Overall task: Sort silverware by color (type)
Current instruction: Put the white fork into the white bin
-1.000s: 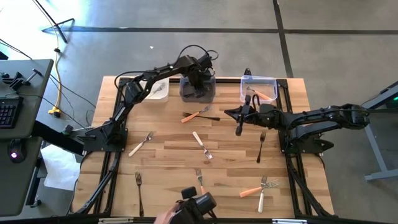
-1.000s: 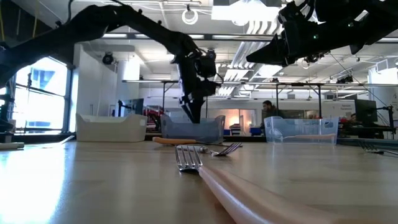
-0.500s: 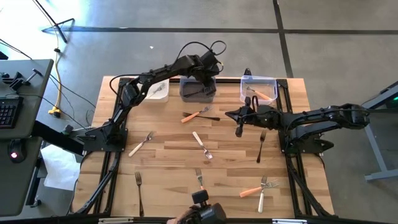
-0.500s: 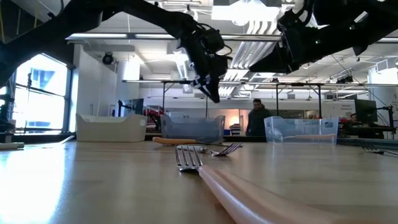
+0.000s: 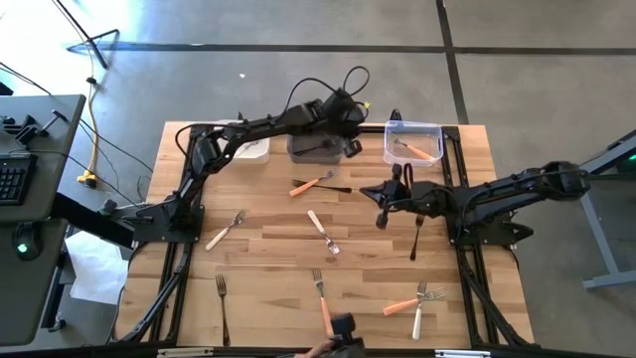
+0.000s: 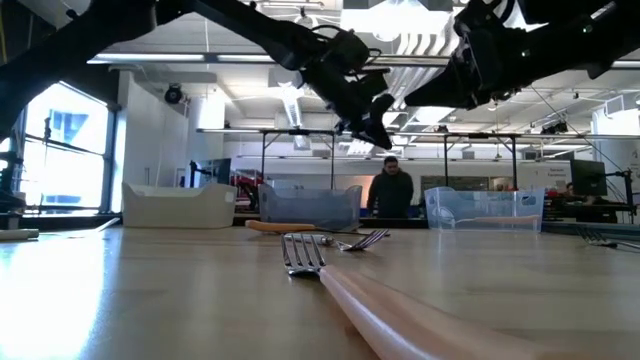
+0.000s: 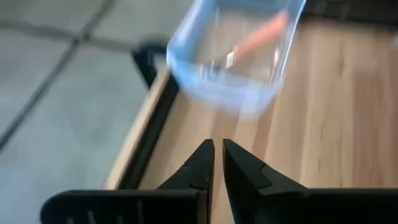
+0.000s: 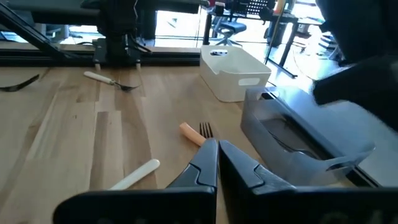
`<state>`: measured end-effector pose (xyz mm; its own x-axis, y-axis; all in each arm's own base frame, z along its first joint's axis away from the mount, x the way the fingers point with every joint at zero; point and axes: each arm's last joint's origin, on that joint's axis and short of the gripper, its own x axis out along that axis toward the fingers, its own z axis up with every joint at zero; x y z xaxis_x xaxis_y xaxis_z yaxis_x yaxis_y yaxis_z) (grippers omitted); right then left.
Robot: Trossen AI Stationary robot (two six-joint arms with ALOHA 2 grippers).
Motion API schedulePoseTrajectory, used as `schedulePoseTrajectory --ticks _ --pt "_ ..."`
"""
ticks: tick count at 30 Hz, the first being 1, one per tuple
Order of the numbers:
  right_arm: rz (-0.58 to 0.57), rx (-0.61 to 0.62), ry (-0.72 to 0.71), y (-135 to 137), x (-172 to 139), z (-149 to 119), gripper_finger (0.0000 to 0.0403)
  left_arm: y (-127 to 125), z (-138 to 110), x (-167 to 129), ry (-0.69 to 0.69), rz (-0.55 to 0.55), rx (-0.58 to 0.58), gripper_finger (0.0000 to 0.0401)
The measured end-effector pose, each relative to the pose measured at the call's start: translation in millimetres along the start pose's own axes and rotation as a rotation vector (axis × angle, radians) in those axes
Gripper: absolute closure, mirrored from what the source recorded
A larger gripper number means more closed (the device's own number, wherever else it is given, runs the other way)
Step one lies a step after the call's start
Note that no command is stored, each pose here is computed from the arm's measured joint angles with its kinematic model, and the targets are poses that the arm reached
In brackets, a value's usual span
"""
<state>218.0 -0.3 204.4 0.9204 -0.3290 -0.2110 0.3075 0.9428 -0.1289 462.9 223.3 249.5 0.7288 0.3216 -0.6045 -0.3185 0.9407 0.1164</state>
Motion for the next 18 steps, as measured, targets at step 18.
schedulePoseTrajectory --ticks 18 --pt "0.129 0.147 -0.22 1.1 -22.6 -24.7 0.0403 -48.7 -51.0 -86.4 -0.537 -0.06 -0.028 0.0378"
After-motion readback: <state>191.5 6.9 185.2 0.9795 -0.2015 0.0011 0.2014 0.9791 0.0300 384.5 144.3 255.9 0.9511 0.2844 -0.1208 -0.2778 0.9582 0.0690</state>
